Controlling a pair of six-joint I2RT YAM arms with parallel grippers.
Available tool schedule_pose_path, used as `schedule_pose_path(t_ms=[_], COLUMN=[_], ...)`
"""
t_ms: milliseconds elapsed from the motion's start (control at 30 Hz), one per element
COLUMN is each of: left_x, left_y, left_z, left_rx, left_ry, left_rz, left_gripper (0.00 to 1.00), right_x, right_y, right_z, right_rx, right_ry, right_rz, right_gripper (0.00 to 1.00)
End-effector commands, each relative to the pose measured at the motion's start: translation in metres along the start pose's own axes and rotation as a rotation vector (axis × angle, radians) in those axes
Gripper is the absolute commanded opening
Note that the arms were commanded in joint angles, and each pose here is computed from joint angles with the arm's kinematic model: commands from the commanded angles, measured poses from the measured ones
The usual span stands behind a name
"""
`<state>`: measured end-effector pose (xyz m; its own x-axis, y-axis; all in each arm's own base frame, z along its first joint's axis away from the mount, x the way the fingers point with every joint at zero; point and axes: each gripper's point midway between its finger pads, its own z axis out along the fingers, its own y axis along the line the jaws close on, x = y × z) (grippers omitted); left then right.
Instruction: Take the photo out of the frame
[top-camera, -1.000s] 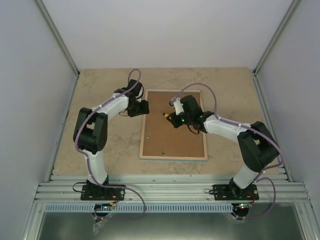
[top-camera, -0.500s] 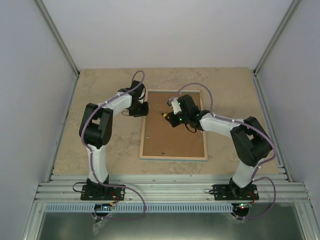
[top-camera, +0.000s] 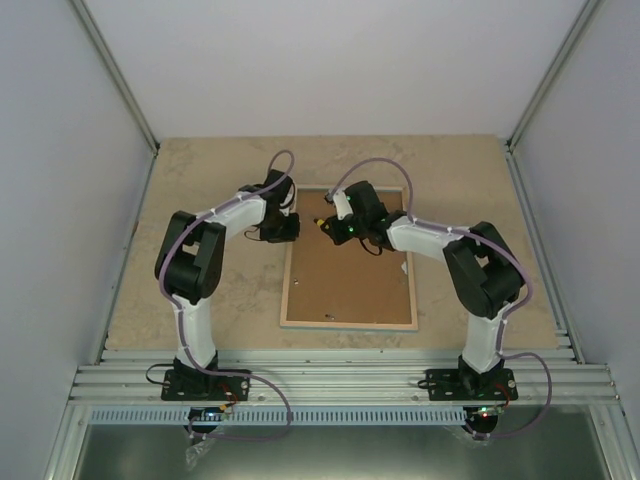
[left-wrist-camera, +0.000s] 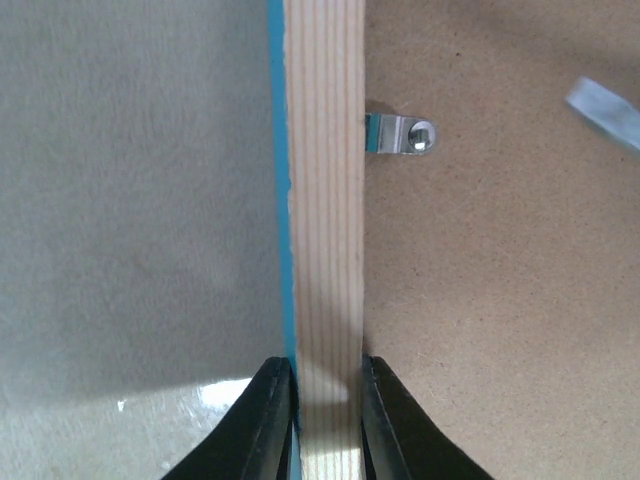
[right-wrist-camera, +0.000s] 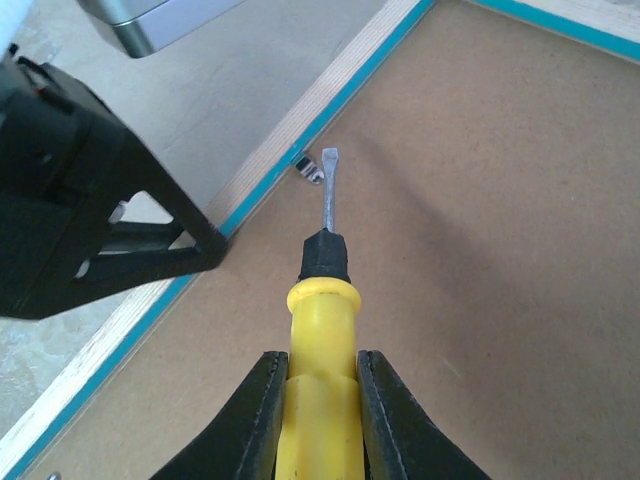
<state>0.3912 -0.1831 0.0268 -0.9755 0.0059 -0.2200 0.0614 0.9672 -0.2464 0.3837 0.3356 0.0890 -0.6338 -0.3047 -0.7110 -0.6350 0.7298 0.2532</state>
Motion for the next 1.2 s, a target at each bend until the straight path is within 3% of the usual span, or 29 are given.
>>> schedule_pose_path(t_ms=[0, 933, 1167], left_x=[0.011, 0.015, 0.015], left_y=[-0.014, -0.017, -0.017], left_z=[-0.011, -0.009, -0.009], left_rx=[0.033, 0.033, 0.033], left_ry=[0.012, 0.006, 0.005], left_rz=[0.029, 0.028, 0.025], left_gripper=[0.16, 0.15, 0.15], right_x=[-0.004, 0.034, 0.036], right_y=[0.002, 0.012, 0.004], right_z=[0.009, 0.027, 0.026], right_rx=[-0.029, -0.121, -0.067], right_ry=[0.003, 0.189, 0.199], right_rz=[0.003, -0.027, -0.003], right_gripper=[0.0, 0.0, 0.0])
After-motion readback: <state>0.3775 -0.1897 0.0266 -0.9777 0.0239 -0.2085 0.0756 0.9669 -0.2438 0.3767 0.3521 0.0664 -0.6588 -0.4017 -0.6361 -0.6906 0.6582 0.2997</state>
